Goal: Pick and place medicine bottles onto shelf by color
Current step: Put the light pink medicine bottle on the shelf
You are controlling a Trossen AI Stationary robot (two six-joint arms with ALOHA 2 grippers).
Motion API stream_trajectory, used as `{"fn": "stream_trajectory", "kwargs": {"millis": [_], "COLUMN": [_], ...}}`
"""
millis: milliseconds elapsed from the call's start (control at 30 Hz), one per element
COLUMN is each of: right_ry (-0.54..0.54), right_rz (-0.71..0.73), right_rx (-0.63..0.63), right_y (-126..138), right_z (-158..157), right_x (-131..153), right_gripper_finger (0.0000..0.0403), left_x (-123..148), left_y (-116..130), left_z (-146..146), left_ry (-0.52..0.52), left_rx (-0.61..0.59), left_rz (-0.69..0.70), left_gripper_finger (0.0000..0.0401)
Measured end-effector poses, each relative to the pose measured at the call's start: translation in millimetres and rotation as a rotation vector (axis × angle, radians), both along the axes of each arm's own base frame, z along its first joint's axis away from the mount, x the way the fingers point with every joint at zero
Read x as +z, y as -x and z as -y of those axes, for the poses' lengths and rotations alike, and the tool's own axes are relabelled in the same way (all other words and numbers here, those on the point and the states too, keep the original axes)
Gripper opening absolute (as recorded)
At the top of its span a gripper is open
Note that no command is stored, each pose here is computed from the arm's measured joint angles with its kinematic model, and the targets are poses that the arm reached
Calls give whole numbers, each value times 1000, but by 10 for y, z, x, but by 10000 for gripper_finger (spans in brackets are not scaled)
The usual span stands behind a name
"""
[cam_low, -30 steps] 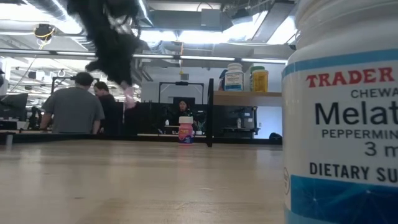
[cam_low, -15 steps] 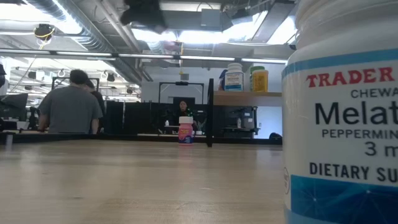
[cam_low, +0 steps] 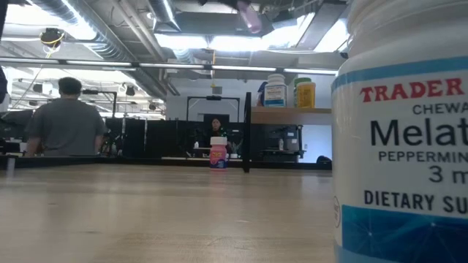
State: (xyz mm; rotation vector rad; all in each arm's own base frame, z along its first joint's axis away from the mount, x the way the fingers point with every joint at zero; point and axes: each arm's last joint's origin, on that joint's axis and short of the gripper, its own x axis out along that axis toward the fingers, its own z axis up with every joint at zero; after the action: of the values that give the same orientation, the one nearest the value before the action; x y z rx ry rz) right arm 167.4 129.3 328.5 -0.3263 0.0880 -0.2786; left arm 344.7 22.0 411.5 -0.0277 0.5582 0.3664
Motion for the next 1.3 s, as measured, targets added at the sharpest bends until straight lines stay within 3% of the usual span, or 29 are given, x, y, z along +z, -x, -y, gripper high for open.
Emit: {"fn": "stream_trajectory", "kwargs": {"millis": [267, 467, 867, 1100, 1300], "right_ry": [-113, -223, -261, -242, -246], "right_rz": [-54, -84, -187, -185, -168], "right_rx": [23, 56, 57, 7, 61], "right_y": [-143, -300, -628, -777, -899], "right_z": [168, 339, 602, 730, 796], "right_x": [-104, -161, -360, -425, -454], "right_gripper_finger": [235, 235, 235, 235, 235], "left_x": [-140, -219, -253, -247, -247], "left_y": [-279, -384, -412, -416, -417], "left_z": [355, 525, 552, 549, 540], "left_ry": [-170, -227, -220, -219, -217], "left_rx": [-219, -297, -305, -303, -300], "left_rz": [-96, -101, -104, -97, -95], "left_gripper_finger": [88, 88, 88, 88, 88]}}
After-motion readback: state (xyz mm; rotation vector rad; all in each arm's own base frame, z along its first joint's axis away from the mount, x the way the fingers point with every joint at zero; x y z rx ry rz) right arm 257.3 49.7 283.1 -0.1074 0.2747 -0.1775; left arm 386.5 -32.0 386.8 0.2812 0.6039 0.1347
